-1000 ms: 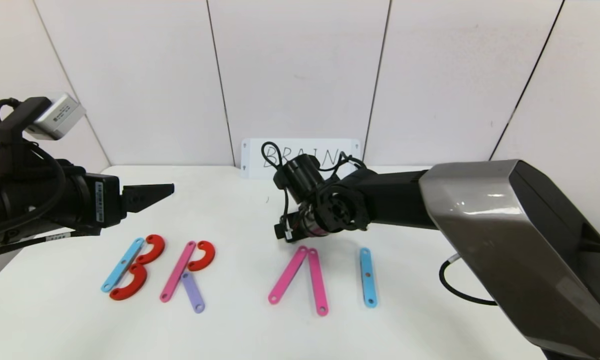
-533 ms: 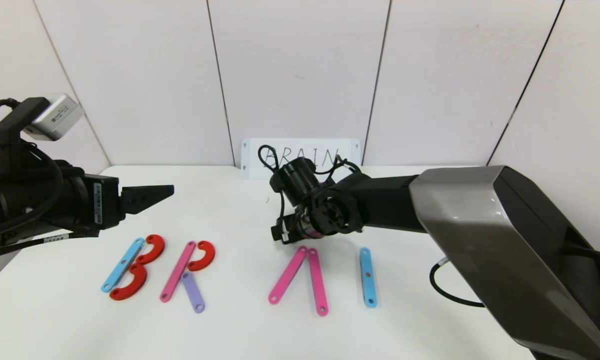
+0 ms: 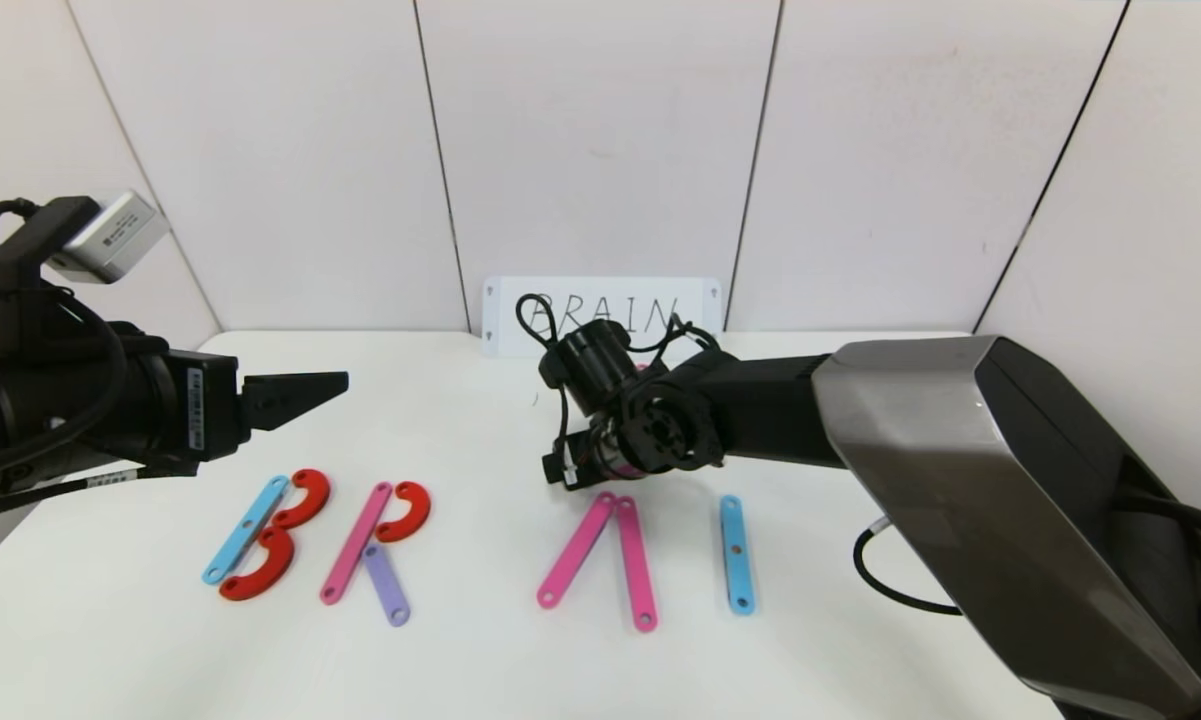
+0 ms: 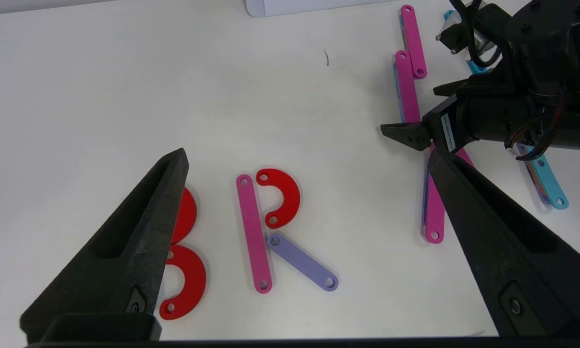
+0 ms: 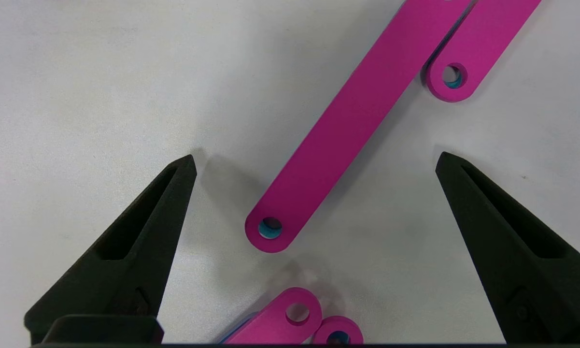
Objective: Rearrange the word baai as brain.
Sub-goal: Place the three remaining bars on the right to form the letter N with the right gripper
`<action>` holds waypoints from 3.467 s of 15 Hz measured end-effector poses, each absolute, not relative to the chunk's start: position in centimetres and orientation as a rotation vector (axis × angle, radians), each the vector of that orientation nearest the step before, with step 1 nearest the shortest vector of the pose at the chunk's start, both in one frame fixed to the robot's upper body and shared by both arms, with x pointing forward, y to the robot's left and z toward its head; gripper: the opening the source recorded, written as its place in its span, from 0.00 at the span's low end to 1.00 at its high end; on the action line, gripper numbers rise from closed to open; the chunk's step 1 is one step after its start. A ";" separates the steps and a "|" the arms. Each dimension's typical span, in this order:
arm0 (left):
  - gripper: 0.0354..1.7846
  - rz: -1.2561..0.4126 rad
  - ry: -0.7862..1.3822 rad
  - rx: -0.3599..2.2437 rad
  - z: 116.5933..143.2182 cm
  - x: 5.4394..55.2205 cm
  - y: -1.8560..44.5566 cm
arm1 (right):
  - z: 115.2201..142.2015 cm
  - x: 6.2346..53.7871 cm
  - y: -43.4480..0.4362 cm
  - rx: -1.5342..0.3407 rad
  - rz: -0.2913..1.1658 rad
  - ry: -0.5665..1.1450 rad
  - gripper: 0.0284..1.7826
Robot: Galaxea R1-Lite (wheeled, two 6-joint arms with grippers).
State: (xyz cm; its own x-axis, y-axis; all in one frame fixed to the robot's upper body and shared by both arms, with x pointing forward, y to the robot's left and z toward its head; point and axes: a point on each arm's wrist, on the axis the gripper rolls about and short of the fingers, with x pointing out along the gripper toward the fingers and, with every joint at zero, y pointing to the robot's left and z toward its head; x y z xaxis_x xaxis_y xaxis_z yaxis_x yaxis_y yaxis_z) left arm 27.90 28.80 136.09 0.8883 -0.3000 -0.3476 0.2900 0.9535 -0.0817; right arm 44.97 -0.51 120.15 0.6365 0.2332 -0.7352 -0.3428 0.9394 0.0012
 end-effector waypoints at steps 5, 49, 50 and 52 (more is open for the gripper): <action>0.97 -0.310 0.369 -0.027 136.0 27.9 28.7 | 120.0 45.4 -0.7 -0.137 0.320 0.807 0.98; 0.97 -0.379 0.399 -0.025 135.5 27.6 28.1 | 127.8 34.9 -17.2 -0.028 -0.071 0.849 0.15; 0.97 -0.380 0.399 -0.025 135.5 27.6 28.1 | 127.2 33.9 -17.5 -0.030 -0.068 0.857 0.15; 0.97 -0.380 0.398 -0.026 135.5 27.6 28.1 | 125.7 32.5 -17.9 -0.042 -0.056 0.869 0.15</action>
State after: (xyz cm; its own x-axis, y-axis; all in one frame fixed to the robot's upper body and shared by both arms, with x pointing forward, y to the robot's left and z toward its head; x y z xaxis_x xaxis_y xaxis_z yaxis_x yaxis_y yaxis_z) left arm 27.61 28.08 135.49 0.8526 -0.3657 -0.3732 0.3557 0.9294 -0.0981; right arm 32.49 -17.88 125.66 0.6446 -0.0667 -0.7616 0.0322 0.9977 -0.0601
